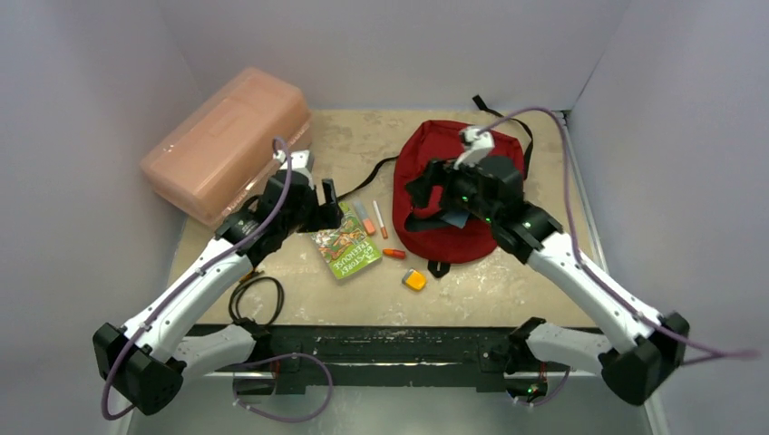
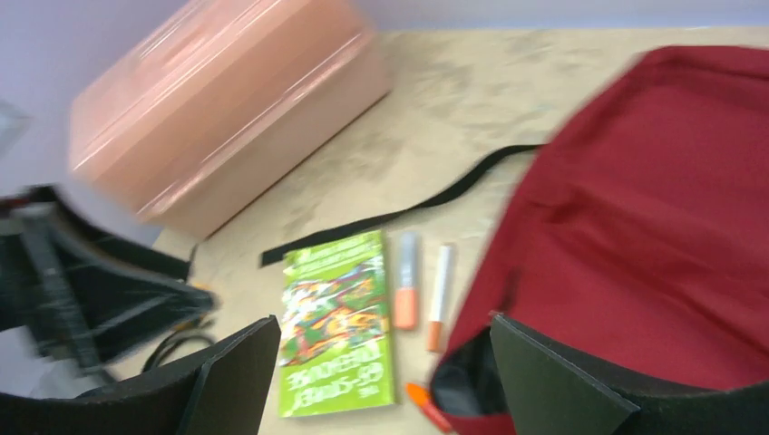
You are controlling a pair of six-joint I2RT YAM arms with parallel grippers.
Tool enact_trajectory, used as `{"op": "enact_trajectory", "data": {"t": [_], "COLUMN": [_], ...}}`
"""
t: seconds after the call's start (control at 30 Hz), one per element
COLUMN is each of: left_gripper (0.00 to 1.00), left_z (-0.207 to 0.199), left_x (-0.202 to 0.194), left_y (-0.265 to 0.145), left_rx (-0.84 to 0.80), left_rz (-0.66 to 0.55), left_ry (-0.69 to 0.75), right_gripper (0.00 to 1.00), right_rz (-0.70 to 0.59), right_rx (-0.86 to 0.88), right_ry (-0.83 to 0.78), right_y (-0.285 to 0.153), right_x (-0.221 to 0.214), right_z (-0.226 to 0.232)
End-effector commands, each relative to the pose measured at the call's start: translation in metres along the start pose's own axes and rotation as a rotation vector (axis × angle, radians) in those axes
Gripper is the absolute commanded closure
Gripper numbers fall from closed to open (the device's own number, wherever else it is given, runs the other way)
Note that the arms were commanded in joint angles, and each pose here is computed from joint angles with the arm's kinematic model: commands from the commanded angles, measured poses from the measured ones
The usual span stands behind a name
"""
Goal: Pack the student bag
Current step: Pick up the book from the center of the board.
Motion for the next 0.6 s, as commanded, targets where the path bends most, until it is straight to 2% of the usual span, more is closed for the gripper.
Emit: {"op": "enact_trajectory", "data": {"t": [0.0, 0.1, 0.2, 0.33, 0.57], "left_gripper": [0.2, 0.19, 0.19, 0.22, 0.36], "left_z": [0.041, 0.054, 0.063, 0.066, 0.074], "left_x": [-0.06, -0.081, -0.097, -0.104, -0.122], "left_y": [0.022, 0.04, 0.058, 0.076, 0.101], "left_rx": [0.165, 0.174, 0.189, 0.203, 0.24], "left_rz": [0.176, 0.182, 0.183, 0.202, 0.235], "left_ry": [-0.264, -0.446, -0.573, -0.603, -0.638], "right_gripper": [0.09, 0.1, 0.13, 0.2, 0.21], "right_rz": [0.13, 0.266, 0.382, 0.461, 0.517], "right_rx": [0.305, 0.399, 0.449, 0.405, 0.326], "right_ry": [-0.099, -0.12, -0.115, -0.12, -0.06], "right_y": [0.054, 0.088, 0.117, 0.14, 0.145], "right_x": [-0.028, -0.07, -0.106, -0.139, -0.163], "right_z": [0.063, 0.095, 0.108, 0.099, 0.07]}}
Point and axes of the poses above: each gripper's point midway between its finger pads, its own y axis out along the fingers, its own z axis along the line the jaws close on, x = y × z, the point moved 7 cm from there along -y, back along the fingers, and after that the axes turned 3 degrees about -y, right-handed, at the moved point
